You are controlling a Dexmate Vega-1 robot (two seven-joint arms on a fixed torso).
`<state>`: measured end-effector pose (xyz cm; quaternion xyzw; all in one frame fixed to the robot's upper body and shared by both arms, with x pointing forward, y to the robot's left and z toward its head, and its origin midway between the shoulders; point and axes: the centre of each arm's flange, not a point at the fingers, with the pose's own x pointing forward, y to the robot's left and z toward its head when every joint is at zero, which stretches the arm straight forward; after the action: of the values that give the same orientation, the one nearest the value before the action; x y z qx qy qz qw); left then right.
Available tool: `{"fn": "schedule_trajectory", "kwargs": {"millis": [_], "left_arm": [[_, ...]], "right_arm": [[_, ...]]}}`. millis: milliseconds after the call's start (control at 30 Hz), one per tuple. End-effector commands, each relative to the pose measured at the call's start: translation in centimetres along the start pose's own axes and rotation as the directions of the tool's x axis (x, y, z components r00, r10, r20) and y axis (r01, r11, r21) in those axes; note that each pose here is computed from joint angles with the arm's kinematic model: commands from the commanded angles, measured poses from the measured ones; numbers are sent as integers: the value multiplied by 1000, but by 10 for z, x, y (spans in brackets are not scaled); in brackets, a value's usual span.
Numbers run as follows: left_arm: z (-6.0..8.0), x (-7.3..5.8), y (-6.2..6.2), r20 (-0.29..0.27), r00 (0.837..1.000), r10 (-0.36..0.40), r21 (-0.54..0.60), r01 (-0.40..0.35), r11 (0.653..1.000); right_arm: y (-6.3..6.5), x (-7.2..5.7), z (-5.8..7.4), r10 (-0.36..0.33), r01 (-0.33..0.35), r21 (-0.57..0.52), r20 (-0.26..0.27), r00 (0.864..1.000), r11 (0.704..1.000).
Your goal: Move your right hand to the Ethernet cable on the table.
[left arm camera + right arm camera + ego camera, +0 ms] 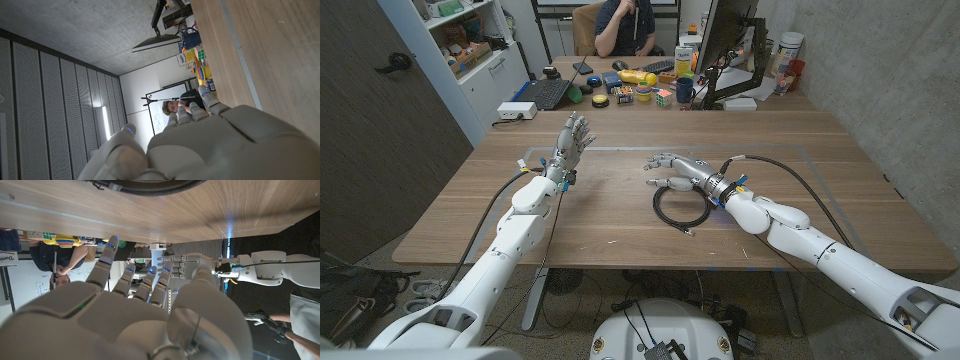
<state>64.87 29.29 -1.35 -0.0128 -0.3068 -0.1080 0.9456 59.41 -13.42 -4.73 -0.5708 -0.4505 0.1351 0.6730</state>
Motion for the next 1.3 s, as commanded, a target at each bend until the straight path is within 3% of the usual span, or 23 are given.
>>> {"fn": "schedule_trajectory", "kwargs": {"millis": [33,1300], "left_arm": [[0,-2,0,0,1000,1,1,-1,1000],[2,-7,4,5,1000,4,-1,-4,1000]], "right_arm": [[8,0,-1,51,-51,-55,-16,999,997],[9,5,6,106,-109,-84,-39,994,990]]}}
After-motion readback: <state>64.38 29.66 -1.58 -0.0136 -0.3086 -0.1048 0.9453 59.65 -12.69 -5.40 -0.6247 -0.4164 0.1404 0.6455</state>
